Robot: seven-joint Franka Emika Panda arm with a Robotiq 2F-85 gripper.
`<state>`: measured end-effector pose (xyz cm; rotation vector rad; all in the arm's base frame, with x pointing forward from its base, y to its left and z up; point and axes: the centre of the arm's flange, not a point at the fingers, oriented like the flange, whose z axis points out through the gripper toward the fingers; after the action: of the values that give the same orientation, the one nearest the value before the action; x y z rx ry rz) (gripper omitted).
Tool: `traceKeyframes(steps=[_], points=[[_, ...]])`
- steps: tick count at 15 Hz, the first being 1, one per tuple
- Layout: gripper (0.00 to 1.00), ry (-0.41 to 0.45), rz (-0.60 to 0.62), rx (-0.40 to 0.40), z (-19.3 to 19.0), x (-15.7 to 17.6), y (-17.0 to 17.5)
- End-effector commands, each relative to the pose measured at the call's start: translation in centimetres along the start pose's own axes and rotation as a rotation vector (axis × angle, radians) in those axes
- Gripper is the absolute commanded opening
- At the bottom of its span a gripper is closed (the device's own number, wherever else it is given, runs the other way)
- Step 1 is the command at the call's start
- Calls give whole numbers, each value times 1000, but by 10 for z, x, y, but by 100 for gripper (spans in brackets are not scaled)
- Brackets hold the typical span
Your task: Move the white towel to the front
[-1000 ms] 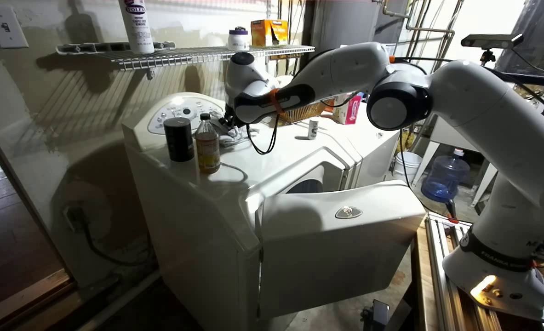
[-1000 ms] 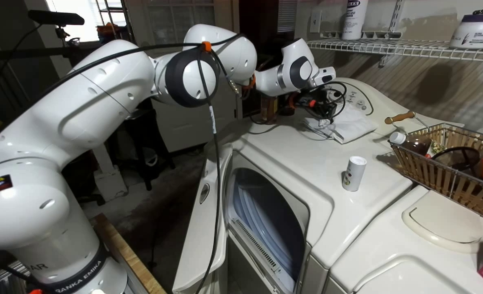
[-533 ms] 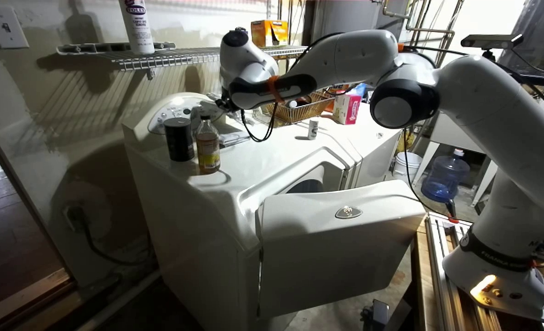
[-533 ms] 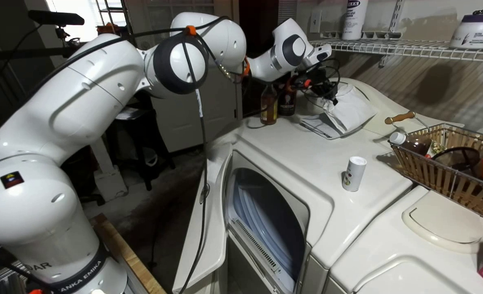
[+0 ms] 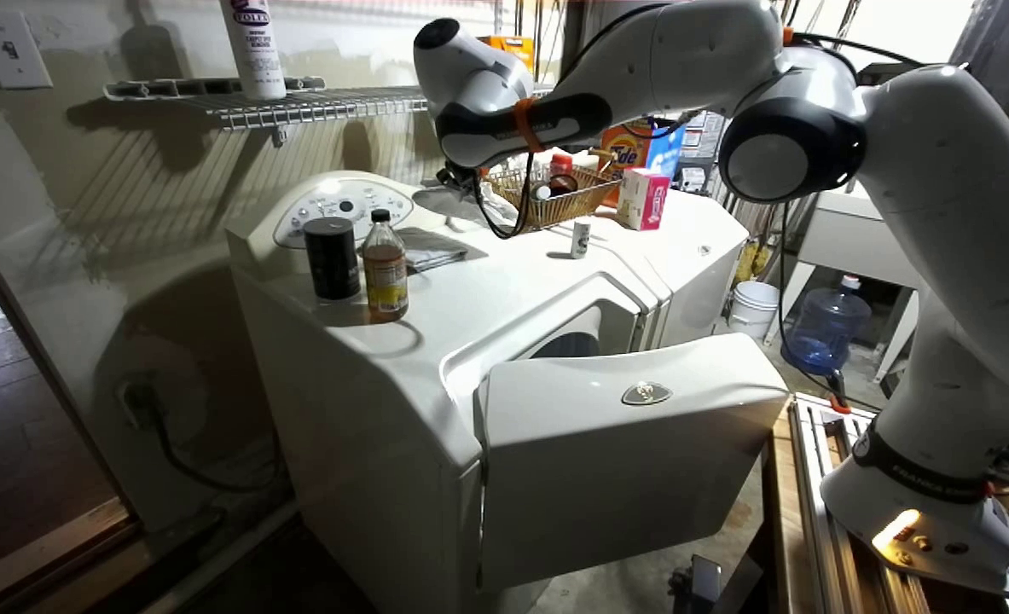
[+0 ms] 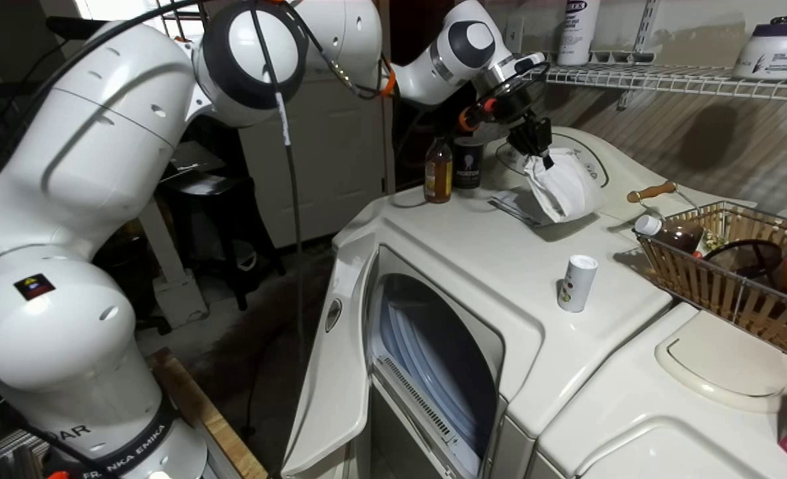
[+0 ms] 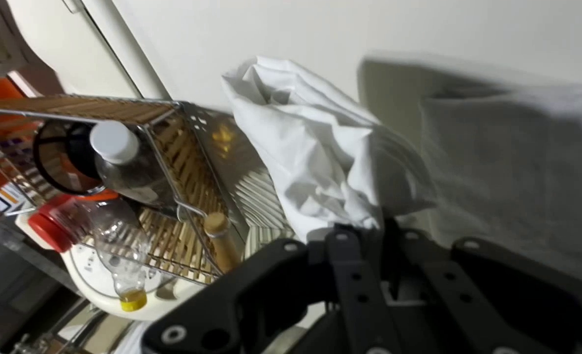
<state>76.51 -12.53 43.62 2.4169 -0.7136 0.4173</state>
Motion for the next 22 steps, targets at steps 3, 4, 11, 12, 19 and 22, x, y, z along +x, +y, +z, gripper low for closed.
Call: traceKeyframes(steps=[3,4,11,12,19,22], points=[[3,-167,-39,-105,2,-79,37],[3,-194,-40,-118,6,-87,39],[3,-326,-100,-84,46,-138,31],[3,-347,-125,-67,48,-146,27],[3,-201,-261,89,52,-159,-1],[29,-197,-344,138,51,-167,-8]])
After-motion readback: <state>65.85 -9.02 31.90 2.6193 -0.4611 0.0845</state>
